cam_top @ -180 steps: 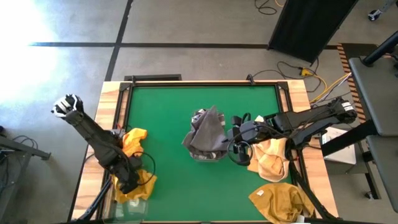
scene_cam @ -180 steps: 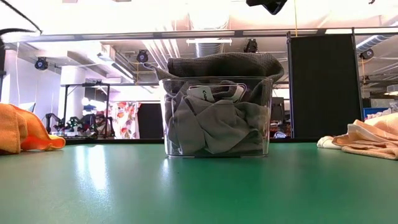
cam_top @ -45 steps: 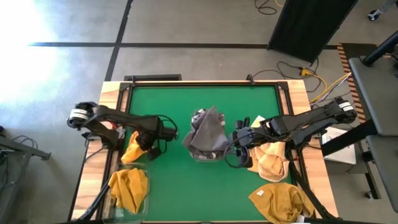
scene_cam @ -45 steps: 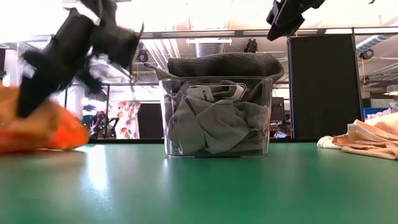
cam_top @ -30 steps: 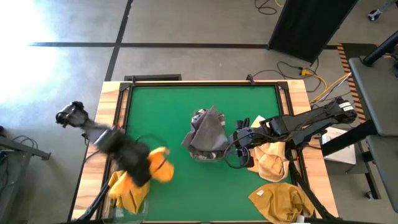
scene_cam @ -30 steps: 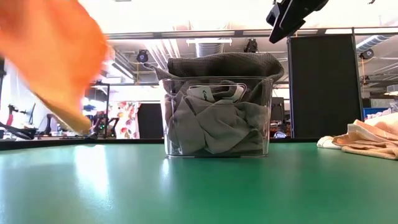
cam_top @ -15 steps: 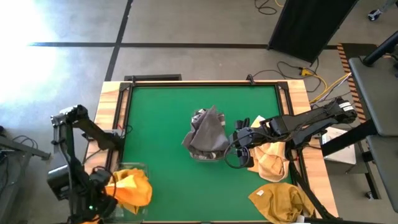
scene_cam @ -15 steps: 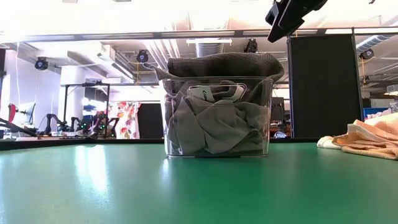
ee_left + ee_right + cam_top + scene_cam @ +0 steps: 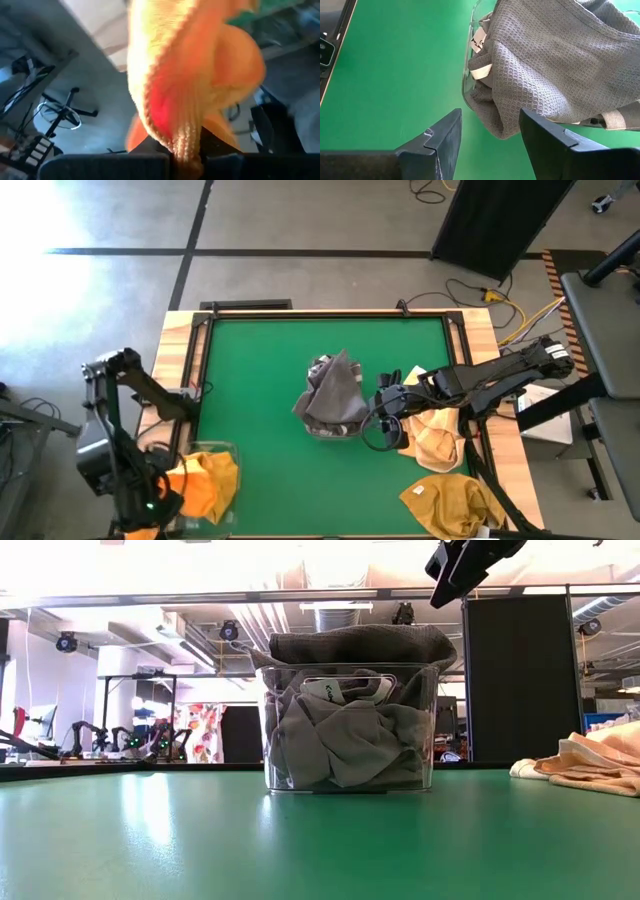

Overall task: Sort towels by color in basket
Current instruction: Put the top yellow towel into the bottom transparent bin

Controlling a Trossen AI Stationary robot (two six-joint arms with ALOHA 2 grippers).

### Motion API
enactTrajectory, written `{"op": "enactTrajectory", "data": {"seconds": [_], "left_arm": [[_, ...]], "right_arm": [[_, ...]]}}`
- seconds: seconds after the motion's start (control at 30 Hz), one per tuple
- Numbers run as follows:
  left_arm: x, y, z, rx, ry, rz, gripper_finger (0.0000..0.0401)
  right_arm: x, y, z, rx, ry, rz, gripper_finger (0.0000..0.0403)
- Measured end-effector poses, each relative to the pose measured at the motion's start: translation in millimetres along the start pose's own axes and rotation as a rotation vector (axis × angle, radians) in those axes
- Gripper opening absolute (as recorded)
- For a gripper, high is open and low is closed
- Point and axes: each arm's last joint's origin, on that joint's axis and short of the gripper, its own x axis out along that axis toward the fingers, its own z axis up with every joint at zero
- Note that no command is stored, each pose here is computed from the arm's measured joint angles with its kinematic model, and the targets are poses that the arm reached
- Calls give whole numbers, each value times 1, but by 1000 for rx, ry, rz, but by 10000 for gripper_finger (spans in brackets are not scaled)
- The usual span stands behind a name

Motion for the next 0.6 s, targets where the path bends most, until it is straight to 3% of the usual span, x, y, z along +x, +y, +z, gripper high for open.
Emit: {"op": "enactTrajectory", "data": {"seconds": [0.3, 0.5, 0.6], "left_arm": [[21, -67, 17, 260, -10, -81, 0], [41, -95, 47, 473, 15, 104, 0], [52, -109, 67, 586, 33, 137, 0]], "right_arm": [[0, 0, 0, 29, 0, 0, 192], [0, 0, 0, 49, -1, 0, 192], [0, 0, 0, 61, 0, 0, 192]]}}
